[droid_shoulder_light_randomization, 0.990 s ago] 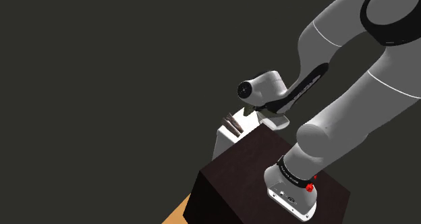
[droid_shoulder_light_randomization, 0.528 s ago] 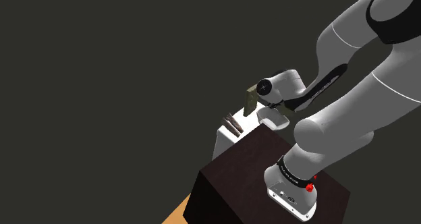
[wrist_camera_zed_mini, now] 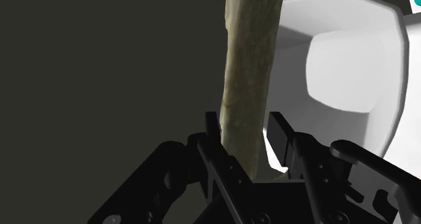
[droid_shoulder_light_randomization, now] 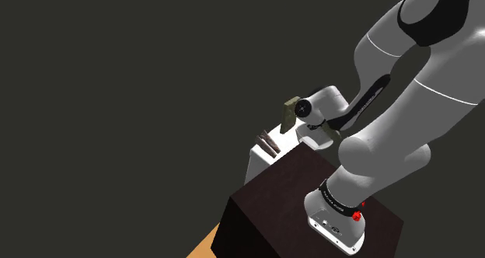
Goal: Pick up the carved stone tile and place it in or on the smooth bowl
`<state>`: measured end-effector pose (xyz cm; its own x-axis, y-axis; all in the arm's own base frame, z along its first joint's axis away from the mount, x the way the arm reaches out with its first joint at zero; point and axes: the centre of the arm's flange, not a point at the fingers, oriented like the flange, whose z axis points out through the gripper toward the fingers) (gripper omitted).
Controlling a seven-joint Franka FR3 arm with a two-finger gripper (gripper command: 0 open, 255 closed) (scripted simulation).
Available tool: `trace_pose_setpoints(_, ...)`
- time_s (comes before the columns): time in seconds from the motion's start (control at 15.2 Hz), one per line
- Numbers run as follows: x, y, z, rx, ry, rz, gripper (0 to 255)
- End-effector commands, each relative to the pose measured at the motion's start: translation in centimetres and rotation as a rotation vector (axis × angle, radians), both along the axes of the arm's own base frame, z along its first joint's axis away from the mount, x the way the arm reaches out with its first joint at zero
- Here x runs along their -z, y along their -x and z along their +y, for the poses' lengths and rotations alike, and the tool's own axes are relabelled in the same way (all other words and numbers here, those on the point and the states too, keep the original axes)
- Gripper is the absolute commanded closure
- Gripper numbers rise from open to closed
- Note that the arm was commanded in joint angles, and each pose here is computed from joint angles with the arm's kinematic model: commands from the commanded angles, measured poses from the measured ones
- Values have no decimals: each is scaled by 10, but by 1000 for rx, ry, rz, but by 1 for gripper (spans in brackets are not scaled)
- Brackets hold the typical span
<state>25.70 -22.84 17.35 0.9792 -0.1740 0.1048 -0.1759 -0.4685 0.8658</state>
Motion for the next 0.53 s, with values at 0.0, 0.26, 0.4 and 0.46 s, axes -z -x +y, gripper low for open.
trace_pose_setpoints(0.0, 11, 0, -1, 0, 2, -1, 255)
trace_pose_setpoints(0.26, 32, 0, -1, 0, 2, -1, 255)
trace_pose_setpoints(0.4, 42, 0, -1, 0, 2, -1, 255)
trace_pose_setpoints(0.46, 48, 0, -1, 0, 2, -1, 255)
